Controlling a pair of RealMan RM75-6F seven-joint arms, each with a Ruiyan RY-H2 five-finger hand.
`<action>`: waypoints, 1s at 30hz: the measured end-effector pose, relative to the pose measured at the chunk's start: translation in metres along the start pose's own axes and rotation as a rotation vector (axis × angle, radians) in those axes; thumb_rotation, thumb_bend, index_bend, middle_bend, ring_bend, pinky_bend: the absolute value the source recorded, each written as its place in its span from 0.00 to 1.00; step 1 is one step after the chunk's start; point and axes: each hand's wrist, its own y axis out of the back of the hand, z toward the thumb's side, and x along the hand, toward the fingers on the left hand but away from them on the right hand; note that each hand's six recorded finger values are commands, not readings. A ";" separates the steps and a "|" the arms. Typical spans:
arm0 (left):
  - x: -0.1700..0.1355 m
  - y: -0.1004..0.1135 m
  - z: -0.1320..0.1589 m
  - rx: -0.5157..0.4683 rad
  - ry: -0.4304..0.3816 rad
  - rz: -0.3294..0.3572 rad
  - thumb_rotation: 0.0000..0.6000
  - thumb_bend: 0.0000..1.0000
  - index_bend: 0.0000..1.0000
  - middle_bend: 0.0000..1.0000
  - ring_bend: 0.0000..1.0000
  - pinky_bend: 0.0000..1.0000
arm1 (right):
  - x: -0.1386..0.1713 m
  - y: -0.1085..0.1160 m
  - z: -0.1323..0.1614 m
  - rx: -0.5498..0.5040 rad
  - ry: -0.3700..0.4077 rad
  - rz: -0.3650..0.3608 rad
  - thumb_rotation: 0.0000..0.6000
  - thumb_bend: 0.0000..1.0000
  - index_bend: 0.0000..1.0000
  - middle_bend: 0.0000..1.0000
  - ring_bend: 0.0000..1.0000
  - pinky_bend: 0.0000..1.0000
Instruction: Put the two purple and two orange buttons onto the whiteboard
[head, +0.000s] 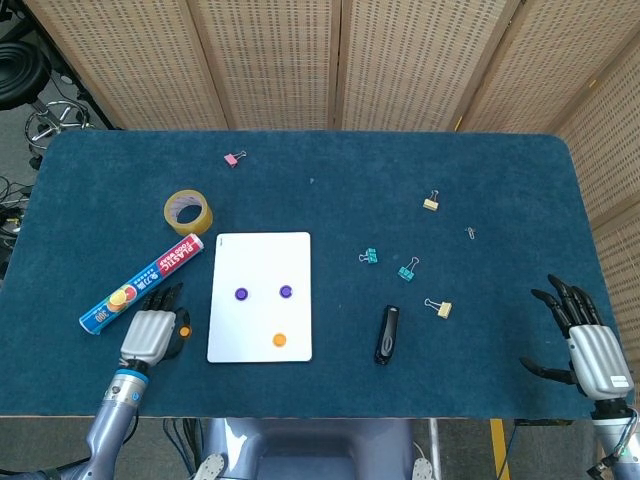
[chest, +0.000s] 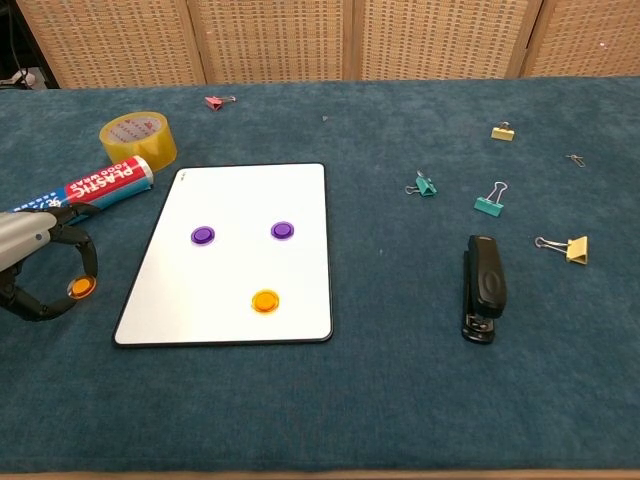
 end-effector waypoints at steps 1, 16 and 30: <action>0.000 0.001 0.001 -0.005 -0.004 0.000 1.00 0.36 0.53 0.00 0.00 0.00 | 0.000 0.000 0.000 0.000 0.000 0.000 1.00 0.06 0.16 0.00 0.00 0.00; 0.006 0.022 0.055 0.029 -0.132 0.029 1.00 0.36 0.53 0.00 0.00 0.00 | -0.001 0.001 -0.003 -0.003 -0.007 -0.002 1.00 0.06 0.16 0.00 0.00 0.00; 0.009 0.007 0.105 0.091 -0.194 -0.006 1.00 0.36 0.53 0.00 0.00 0.00 | -0.001 0.004 -0.005 -0.011 -0.011 -0.006 1.00 0.06 0.16 0.00 0.00 0.00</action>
